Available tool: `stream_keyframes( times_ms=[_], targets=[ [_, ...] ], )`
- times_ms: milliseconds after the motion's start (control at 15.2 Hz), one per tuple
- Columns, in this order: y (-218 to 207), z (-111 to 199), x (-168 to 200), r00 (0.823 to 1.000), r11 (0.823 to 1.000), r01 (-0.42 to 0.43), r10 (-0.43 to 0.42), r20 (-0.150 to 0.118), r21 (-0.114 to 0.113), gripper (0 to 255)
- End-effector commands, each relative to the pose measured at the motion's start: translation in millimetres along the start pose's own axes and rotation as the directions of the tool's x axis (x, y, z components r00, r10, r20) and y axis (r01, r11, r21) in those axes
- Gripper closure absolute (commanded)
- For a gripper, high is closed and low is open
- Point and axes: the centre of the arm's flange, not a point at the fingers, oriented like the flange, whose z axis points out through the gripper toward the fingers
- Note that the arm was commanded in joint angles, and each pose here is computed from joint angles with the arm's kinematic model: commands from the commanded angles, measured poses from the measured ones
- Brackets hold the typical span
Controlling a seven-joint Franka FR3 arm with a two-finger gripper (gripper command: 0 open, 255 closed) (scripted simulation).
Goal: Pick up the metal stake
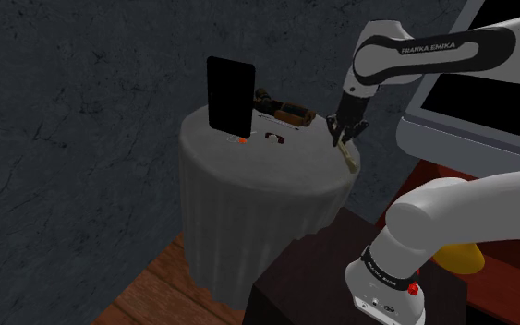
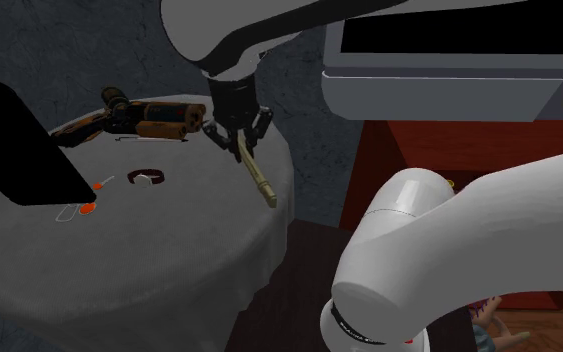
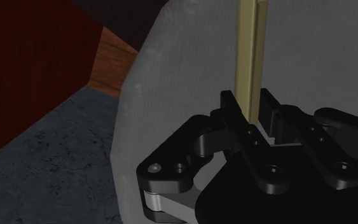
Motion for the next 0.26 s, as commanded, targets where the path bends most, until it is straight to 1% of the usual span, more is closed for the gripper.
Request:
stream_keyframes(
  times_ms=[0,66,198],
  targets=[
    [0.8,-11.4,-1.4,1.0,1.0,0.0,0.0,0.0,0.0,255],
    [0.9,-16.7,-1.6,1.0,1.0,0.0,0.0,0.0,0.0,255],
    [0.9,-17.5,-1.7,1.0,1.0,0.0,0.0,0.0,0.0,255]
  ],
)
